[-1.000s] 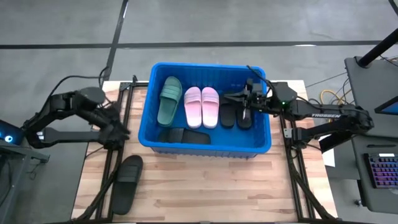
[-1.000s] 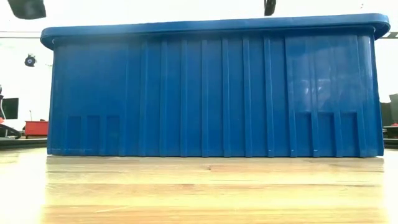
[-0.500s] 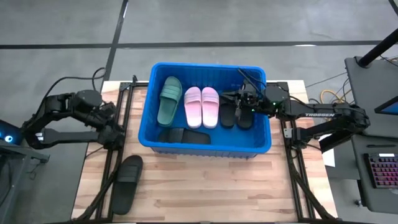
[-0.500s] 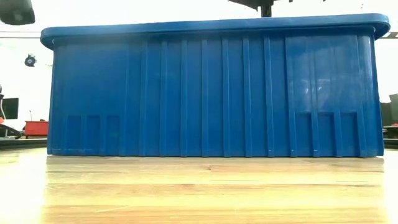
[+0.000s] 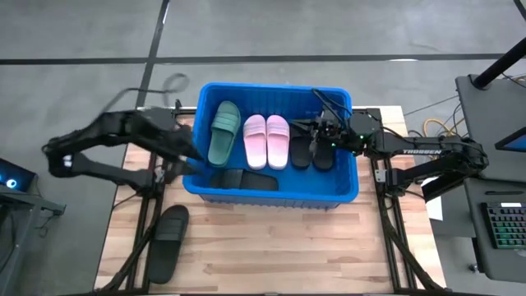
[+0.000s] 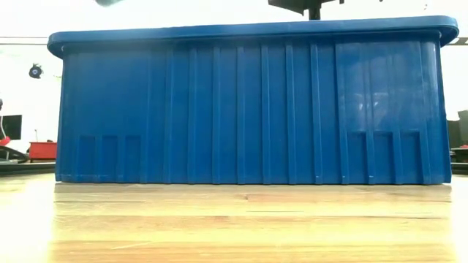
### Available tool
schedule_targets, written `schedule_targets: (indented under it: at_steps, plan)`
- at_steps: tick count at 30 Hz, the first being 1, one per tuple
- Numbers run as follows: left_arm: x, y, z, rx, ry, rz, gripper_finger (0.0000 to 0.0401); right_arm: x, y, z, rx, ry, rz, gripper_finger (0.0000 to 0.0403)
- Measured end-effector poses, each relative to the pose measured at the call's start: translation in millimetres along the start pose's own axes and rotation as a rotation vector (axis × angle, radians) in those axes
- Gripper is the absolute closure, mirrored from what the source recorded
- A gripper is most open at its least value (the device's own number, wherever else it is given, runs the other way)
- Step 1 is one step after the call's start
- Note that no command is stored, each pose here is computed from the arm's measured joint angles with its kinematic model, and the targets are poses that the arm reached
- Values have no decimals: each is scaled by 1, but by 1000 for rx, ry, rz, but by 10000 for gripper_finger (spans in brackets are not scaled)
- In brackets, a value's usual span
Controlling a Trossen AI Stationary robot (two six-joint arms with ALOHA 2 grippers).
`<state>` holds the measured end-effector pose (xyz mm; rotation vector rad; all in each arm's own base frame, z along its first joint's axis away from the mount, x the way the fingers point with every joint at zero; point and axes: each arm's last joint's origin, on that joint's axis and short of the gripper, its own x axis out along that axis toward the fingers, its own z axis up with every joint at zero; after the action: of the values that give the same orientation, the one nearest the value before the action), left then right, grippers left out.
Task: Pick and place slides into bin
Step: Put the black slide into the blue bin
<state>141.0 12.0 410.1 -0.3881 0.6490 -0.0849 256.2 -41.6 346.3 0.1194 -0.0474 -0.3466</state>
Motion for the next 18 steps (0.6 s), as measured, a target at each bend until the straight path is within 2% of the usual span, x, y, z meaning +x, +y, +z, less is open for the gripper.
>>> schedule_targets:
  at_steps: [5,8,14,18]
  plan:
    - [34,-8,1,148,183,85,186,0,0,0,3,0,0,394]
    - [44,-18,-3,179,245,66,186,0,0,0,10,1,0,394]
    - [41,-36,-24,134,408,21,186,0,0,0,11,1,0,394]
    - [29,-43,-49,90,588,125,186,0,0,0,11,2,0,394]
